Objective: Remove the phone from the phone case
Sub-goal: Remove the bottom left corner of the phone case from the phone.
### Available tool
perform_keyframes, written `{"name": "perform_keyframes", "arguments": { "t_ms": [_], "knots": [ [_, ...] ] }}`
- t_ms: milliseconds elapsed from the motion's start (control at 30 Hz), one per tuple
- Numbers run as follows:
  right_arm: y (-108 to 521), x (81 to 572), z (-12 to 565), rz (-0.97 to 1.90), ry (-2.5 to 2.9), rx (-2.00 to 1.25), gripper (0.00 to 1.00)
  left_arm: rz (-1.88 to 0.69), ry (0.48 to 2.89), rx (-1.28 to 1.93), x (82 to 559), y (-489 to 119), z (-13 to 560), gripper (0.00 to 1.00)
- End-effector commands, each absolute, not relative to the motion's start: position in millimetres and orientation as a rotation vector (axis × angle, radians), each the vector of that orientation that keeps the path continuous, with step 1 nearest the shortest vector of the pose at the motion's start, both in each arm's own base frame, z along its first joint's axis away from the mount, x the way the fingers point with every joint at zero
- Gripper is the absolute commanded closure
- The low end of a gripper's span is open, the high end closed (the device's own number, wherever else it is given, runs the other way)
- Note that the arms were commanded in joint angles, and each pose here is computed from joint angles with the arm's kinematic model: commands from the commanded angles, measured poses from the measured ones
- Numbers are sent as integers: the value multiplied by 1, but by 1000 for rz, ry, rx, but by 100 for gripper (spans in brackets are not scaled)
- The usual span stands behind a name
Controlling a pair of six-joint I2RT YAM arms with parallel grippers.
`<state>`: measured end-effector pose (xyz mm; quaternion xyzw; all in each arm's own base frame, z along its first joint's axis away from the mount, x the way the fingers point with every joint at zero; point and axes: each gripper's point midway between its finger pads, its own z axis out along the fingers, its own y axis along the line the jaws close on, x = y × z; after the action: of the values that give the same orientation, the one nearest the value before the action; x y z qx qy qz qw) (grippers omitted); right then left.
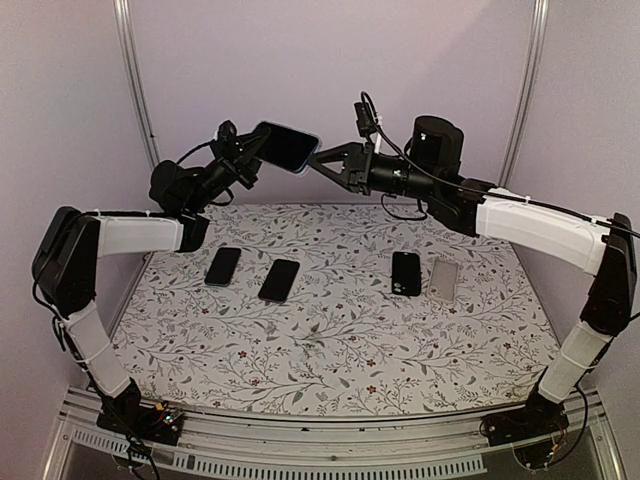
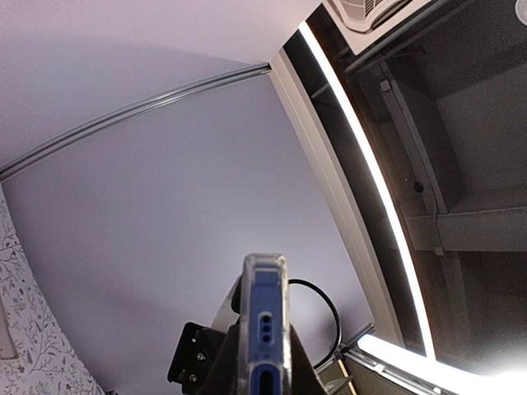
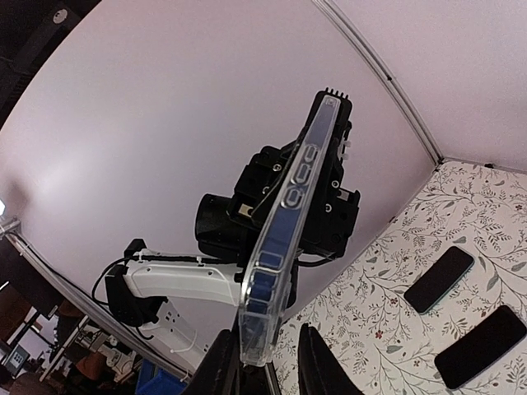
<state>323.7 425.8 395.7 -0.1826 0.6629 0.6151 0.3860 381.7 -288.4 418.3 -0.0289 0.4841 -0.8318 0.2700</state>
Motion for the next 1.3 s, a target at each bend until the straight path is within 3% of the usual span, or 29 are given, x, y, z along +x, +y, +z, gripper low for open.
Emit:
{"name": "perform_keyframes", "arguments": {
  "t_ms": [0,1267],
  "knots": [
    [410,391,295,1235,1974,-170,77,-2375,1171,487,267,-315,467,100],
    [444,350,276,1292,2011,-272,77,-2318,1150,255,298,-301,461,100]
  ]
}}
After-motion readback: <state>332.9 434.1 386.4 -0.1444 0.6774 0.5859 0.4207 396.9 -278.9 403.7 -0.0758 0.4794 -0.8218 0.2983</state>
